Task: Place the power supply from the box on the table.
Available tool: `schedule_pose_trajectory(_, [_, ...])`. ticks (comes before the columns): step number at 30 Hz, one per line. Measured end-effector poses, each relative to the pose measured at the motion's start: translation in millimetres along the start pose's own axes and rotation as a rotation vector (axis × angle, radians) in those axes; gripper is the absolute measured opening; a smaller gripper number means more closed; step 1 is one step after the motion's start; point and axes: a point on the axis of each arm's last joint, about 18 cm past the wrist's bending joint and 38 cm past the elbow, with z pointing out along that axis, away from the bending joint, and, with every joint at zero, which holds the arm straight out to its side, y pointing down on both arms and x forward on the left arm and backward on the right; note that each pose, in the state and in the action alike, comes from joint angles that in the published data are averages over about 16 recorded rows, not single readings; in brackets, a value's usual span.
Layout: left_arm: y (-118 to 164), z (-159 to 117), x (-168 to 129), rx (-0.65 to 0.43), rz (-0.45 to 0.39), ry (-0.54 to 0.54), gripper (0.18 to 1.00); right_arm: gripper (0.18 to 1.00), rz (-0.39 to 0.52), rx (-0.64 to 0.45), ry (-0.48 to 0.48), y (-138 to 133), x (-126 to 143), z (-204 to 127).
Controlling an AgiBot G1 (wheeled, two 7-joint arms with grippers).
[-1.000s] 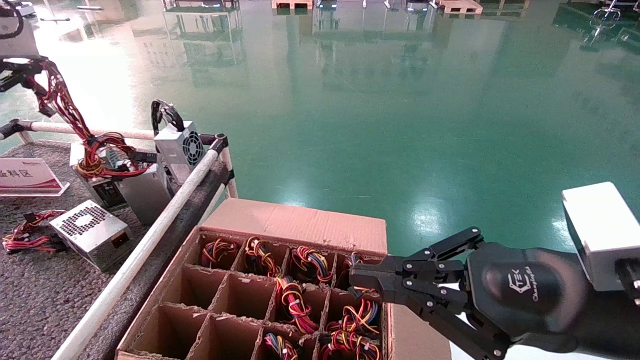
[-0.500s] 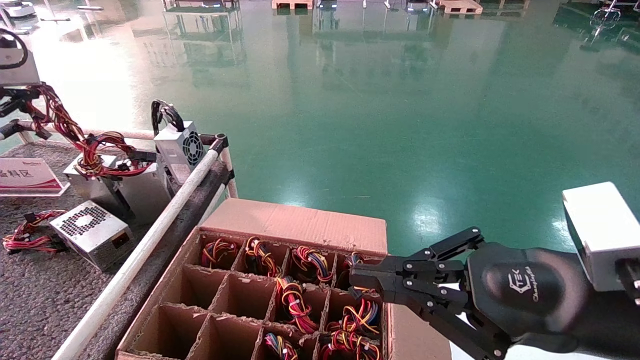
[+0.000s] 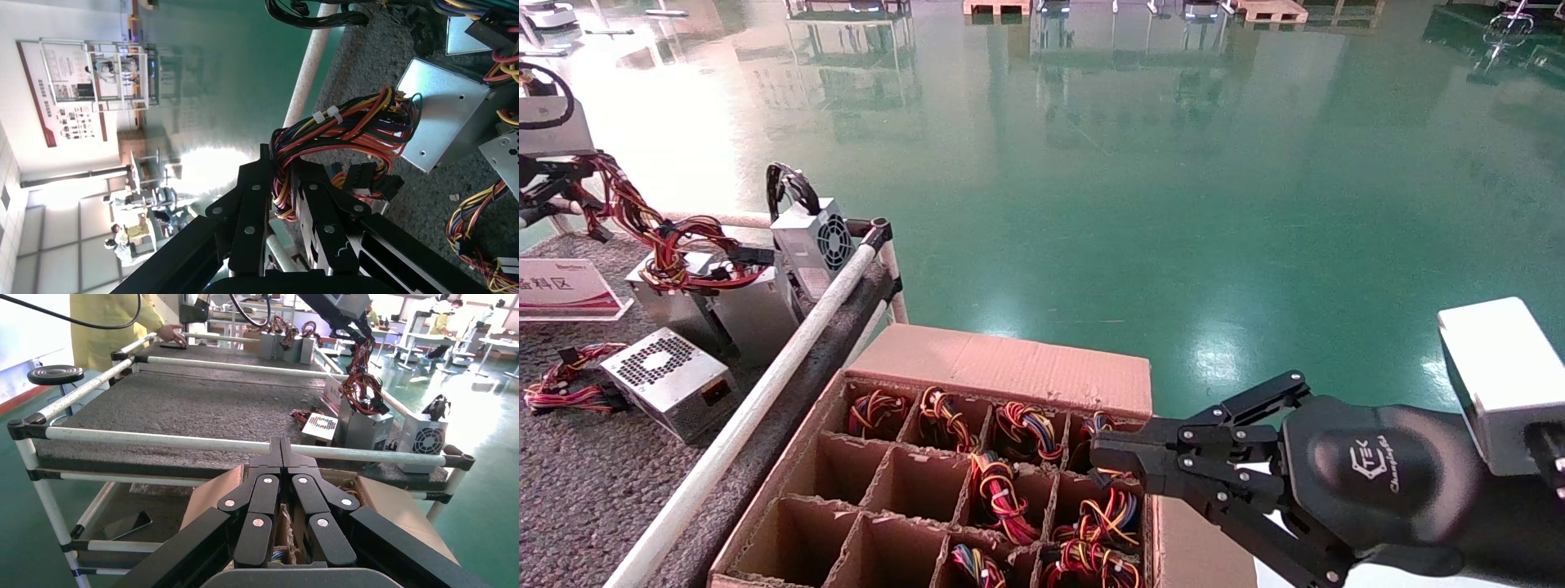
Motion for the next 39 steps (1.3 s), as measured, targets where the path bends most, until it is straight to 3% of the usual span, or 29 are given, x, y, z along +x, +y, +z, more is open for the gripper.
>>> schedule_pose_trajectory(5, [-1.3, -0.2, 0.2, 0.006, -0.005, 0.003, 0.224, 0.193, 0.000, 0.000, 0.000, 0.0, 0.0, 0.0])
schedule_pose_trajectory(18, [-4.9, -2.6, -0.1, 0.020, -0.009, 0.019, 0.326, 0.193, 0.000, 0.000, 0.000, 0.0, 0.0, 0.0])
schedule_pose_trajectory(39, [-13.0, -11.3, -6.6, 0.025, -0.016, 0.053, 0.771, 0.193, 0.000, 0.000, 0.000, 0.0, 0.0, 0.0])
